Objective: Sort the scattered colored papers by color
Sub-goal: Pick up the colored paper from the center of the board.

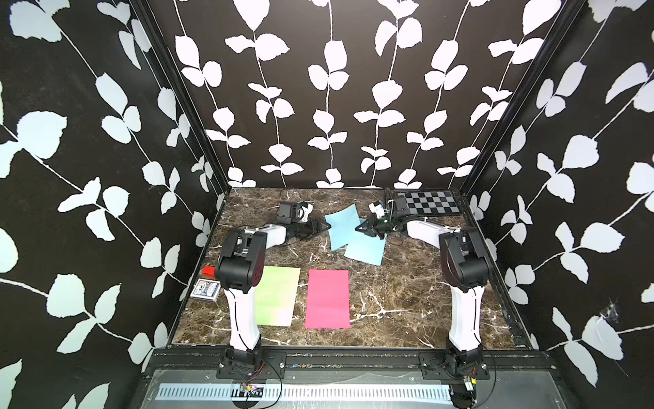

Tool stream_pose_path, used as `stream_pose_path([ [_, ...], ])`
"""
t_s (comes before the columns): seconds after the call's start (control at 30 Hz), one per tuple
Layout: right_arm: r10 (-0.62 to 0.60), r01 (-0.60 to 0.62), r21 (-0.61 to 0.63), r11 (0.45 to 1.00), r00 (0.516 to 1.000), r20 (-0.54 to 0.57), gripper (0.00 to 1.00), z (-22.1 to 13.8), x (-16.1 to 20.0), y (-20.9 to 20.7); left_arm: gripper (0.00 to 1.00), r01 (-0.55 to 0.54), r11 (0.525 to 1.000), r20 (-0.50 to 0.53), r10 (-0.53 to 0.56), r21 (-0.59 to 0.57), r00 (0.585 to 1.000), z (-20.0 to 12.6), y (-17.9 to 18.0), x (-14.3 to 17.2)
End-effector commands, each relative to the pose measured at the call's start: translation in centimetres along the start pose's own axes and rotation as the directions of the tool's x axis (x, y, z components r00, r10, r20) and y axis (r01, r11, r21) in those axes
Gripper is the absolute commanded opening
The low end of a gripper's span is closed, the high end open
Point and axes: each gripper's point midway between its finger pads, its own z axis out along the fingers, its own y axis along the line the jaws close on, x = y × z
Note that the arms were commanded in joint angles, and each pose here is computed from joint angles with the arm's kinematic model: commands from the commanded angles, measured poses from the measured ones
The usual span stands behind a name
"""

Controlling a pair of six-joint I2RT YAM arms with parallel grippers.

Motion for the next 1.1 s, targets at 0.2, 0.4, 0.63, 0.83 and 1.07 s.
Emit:
stream_pose_path([
  [0.2,-0.007,0.012,-0.142,0.990,0.999,0.041,0.00,-0.6,-0.7,5.2,0.70,0.036,0.986,0.057,-0.046,0.161,0.997,-0.3,-2.5,-0.1],
  [0.4,-0.010,0.019,-0.173,0.985,0.999,0.049,0.00,-0.4,-0.6,6.4,0.71,0.089,0.967,0.071,-0.109,0.239,0.991,-0.1,-2.8,-0.2],
  [0.63,-0.014,0.024,-0.197,0.980,0.999,0.052,0.00,-0.2,-0.5,7.5,0.71,0.139,0.952,0.069,-0.164,0.272,0.984,0.2,-2.5,-0.2],
  [0.83,-0.002,0.010,-0.211,0.977,0.999,0.035,0.00,0.2,0.7,7.6,0.72,0.168,0.914,0.100,-0.218,0.370,0.971,0.2,-3.5,-1.6],
  [1.07,0.010,-0.006,-0.173,0.985,1.000,0.019,0.00,-0.6,3.1,6.3,0.72,0.149,0.914,0.113,-0.205,0.378,0.972,0.0,-3.9,-2.3],
])
